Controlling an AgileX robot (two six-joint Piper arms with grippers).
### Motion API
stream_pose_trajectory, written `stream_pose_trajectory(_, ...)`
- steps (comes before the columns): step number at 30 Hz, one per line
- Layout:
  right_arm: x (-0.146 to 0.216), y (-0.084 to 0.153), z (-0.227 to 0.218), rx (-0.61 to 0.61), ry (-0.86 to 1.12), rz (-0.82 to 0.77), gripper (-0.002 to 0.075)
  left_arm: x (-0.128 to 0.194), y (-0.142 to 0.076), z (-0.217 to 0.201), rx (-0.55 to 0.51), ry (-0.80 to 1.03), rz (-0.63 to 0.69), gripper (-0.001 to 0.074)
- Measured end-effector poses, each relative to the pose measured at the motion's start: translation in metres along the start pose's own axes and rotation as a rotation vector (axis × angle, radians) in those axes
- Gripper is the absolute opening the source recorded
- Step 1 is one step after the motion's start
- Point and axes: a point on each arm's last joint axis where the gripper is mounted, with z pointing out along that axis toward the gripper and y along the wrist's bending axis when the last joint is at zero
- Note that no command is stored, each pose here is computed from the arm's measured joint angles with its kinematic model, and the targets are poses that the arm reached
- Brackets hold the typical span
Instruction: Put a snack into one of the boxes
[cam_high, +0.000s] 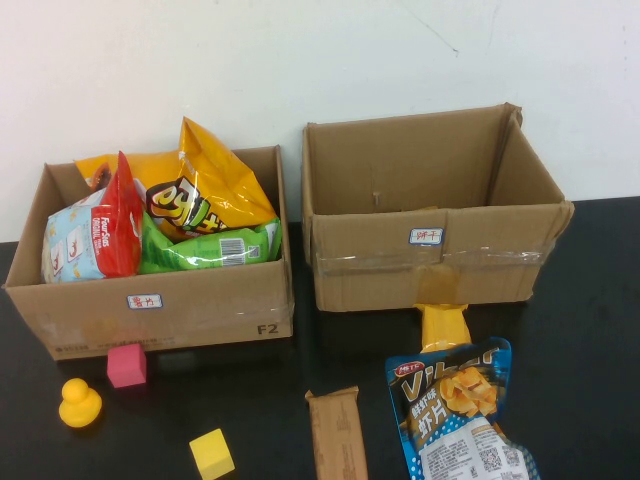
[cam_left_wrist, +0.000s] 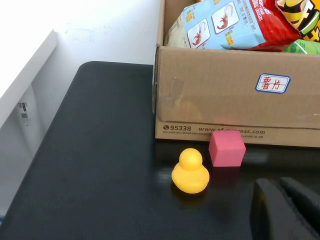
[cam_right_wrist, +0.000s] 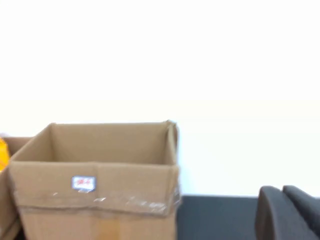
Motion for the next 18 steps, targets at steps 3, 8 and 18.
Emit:
stream_pose_trajectory(3,-0.005,-0.001,-0.001,0.011,-0.004,-0.034,-0.0001,0.000,0.000,0.000,0.000,0.000,0.000,-0.0001)
stream_pose_trajectory(8,0.001,-0.002,0.007,0.012,0.151,-0.072,-0.0001,0.000,0.000,0.000,0.000,0.000,0.000,-0.0001)
stream_pose_trajectory(18,-0.059,-0.002,0.051,-0.094,0.622,-0.362,-0.0001,0.000,0.000,0.000,0.000,0.000,0.000,-0.0001)
